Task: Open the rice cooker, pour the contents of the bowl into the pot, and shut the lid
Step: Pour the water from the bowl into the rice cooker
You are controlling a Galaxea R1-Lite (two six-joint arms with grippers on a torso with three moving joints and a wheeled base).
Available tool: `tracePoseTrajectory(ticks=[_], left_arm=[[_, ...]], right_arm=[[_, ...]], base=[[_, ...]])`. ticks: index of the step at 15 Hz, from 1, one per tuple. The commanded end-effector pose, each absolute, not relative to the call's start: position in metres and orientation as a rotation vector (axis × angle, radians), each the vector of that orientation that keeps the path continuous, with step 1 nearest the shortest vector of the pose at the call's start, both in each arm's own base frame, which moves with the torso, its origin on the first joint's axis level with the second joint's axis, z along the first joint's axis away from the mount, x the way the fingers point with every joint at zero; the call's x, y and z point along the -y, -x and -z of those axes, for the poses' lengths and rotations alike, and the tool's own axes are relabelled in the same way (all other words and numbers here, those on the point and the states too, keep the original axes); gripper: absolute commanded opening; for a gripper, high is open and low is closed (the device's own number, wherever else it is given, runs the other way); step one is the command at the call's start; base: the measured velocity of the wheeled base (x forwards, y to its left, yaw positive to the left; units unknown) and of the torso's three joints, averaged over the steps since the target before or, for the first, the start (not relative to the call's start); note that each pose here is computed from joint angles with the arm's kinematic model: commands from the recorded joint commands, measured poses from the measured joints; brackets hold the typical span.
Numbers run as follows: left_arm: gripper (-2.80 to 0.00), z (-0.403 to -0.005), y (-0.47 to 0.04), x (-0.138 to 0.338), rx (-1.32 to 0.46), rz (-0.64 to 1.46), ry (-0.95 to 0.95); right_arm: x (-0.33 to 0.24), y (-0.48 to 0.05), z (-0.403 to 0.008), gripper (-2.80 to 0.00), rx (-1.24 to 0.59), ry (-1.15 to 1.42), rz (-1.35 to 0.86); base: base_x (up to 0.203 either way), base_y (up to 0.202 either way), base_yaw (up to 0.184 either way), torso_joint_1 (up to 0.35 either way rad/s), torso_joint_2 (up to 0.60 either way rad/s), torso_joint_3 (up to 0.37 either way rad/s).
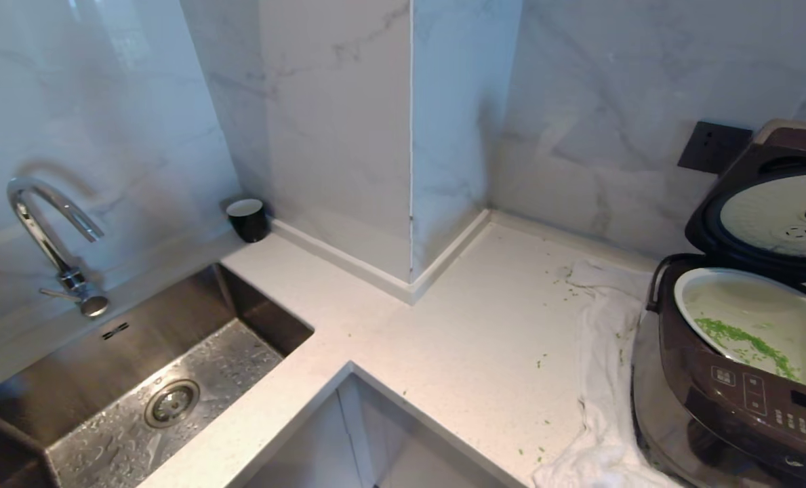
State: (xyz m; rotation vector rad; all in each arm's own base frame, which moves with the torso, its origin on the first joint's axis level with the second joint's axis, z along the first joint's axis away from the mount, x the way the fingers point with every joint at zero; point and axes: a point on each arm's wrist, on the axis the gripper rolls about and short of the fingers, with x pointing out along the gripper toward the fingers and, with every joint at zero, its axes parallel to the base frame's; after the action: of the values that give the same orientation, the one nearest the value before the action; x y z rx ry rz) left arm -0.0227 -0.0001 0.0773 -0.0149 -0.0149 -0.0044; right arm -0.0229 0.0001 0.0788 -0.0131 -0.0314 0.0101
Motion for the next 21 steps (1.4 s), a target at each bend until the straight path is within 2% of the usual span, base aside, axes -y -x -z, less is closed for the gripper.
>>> tracePoseTrajectory(ticks=[1,15,21], left_arm=[[-2.8,-0.0755,0.0222,0.0001,0.009,0.006,0.015],[-2.8,-0.0757,0.0222,0.0001,0.011,0.005,0.015],[-2.8,-0.0754,0.0221,0.0001,0.011,0.005,0.017]], right_arm=[[-0.0001,0.0217,-0.0745,-2.8,0.017,0.014,-0.011],[-0.0001,0.0217,-0.0745,-2.8,0.017,0.014,-0.011],[-0.0001,0.0217,-0.0745,-2.8,0.017,0.014,-0.011]], base=[[0.003,0.002,-0.133,0.005,0.01,0.001],[0.003,0.009,-0.172,0.003,0.0,0.002],[0.0,0.0,-0.028,0.001,0.0,0.001]])
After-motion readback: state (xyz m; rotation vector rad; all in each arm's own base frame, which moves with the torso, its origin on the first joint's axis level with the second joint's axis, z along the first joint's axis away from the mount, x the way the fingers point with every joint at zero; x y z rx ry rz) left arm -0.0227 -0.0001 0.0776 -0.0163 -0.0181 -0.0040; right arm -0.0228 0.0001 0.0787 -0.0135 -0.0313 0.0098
